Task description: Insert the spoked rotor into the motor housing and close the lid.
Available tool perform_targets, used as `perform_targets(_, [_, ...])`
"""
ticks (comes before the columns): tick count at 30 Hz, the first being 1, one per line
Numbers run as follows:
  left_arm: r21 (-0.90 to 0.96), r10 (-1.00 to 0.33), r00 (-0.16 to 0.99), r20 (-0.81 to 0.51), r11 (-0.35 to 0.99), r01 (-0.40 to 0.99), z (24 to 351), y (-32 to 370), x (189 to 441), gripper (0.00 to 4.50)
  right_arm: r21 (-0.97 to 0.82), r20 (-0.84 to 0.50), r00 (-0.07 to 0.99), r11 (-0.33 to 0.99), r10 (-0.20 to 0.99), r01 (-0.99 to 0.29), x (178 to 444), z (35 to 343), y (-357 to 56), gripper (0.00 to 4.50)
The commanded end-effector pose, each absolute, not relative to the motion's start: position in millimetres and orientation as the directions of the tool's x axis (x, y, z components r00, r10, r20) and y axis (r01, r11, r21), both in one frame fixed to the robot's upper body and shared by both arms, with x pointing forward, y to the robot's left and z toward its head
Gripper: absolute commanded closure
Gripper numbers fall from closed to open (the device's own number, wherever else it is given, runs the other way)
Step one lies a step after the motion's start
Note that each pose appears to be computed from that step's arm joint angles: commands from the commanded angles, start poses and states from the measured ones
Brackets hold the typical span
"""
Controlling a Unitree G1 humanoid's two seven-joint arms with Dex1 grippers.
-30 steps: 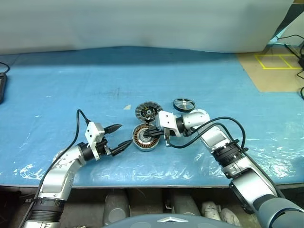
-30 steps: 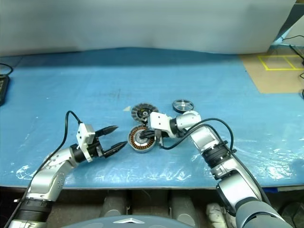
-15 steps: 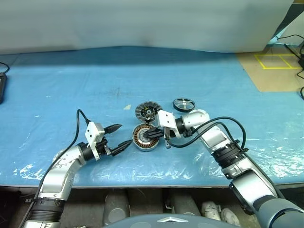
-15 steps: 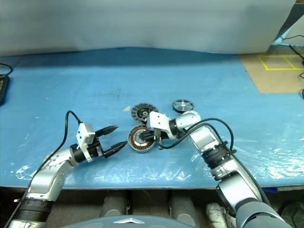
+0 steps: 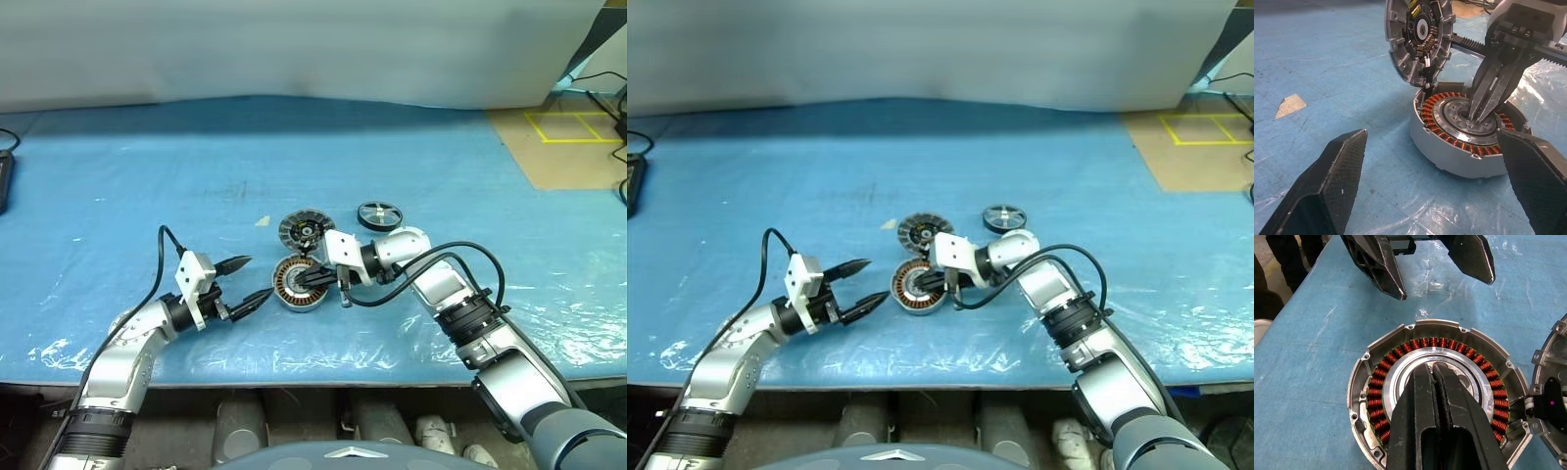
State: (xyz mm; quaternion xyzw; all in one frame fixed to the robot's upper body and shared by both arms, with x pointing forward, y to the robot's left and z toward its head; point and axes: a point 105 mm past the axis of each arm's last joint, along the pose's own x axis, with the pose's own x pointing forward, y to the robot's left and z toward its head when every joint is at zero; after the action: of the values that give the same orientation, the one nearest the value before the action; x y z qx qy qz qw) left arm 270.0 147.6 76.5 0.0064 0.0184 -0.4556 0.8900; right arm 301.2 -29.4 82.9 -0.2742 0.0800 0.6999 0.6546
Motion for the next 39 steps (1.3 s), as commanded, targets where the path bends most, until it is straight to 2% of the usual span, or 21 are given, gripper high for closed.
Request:
perform_targets(1, [0.021,-0.818,0.575,-0.016,0.575,0.818,84,145,269,0.07,-0.224,-0.606,0.03,-0.134,0.795,-0.965,302,56,-41,4.43])
perform_targets(15, [0.02,-0.815,0.58,-0.016,0.579,0.815,83,145,269,0.07,-0.225,-0.681,0.074,-0.112,0.728,-0.968,310,37,-56,4.43])
perform_targets(26, [0.021,-0.818,0.575,-0.02,0.574,0.818,82,146,270,0.07,-0.248,-0.686,0.113,-0.085,0.719,-0.965,311,35,-65,4.43])
perform_targets(30, [0.021,-0.819,0.574,-0.021,0.574,0.819,82,146,270,0.07,-0.232,-0.623,0.091,-0.073,0.777,-0.97,307,47,-57,4.43])
perform_targets(33, [0.022,-0.819,0.573,-0.022,0.572,0.82,81,147,271,0.07,-0.22,-0.519,0.07,-0.054,0.852,-0.974,304,69,-45,4.43])
perform_targets(39, [0.023,-0.822,0.569,-0.022,0.569,0.822,81,146,272,0.07,-0.235,-0.417,0.061,-0.043,0.907,-0.971,303,95,-33,4.43])
